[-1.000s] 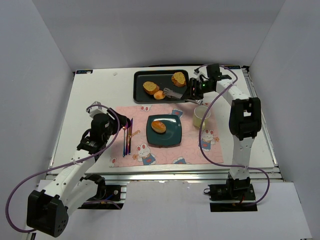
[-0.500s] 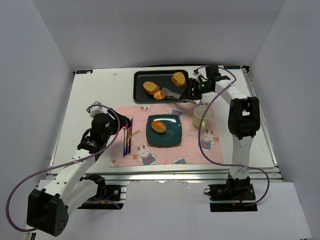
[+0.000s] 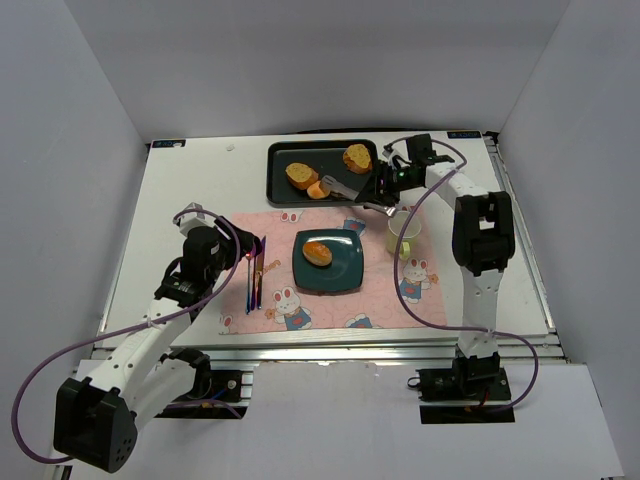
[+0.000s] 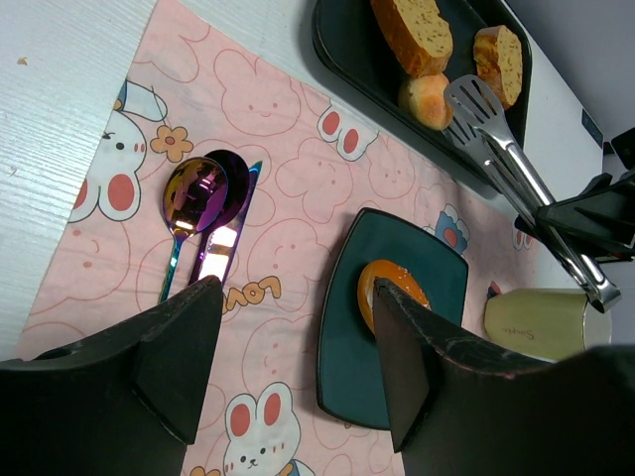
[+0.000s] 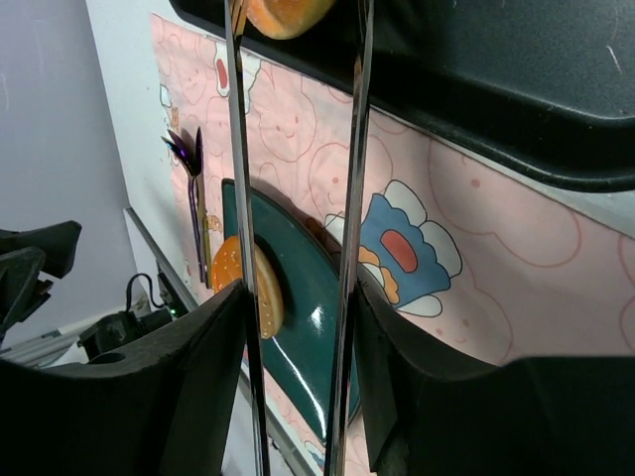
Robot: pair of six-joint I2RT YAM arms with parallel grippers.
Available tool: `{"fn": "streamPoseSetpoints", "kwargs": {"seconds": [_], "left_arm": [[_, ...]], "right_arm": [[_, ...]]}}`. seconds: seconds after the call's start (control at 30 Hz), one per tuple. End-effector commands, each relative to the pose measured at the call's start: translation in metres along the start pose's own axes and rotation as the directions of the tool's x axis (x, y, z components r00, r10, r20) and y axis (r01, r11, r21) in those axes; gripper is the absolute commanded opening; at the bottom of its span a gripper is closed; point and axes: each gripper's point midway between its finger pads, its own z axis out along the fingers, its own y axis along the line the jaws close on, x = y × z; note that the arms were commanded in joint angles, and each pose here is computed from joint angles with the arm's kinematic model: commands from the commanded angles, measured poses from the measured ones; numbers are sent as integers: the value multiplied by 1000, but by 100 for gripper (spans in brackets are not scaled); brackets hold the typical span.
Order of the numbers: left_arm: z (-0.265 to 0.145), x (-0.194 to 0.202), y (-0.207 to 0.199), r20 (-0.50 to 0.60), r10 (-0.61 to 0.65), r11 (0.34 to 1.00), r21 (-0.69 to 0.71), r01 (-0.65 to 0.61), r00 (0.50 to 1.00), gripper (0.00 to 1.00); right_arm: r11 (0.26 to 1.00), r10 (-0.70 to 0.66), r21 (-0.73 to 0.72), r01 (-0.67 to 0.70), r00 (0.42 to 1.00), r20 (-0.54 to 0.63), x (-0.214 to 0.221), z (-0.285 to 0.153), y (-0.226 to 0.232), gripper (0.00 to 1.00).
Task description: Place the bread
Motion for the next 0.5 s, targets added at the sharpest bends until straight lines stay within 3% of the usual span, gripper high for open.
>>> {"fn": "streamPoseSetpoints", "kwargs": {"seconds": [0.0,0.47], "left_arm": [[-4,-14,-9,38,-15,1000,21,14,999,71],[-3,-15,-9,39,-15,1000,17,15,999,71]], "right_arm": [[1000,-11,-13,11,1000,25,-9,2,5,51],[997,15,-75,-15,1000,4,-6,6,14,36]]}}
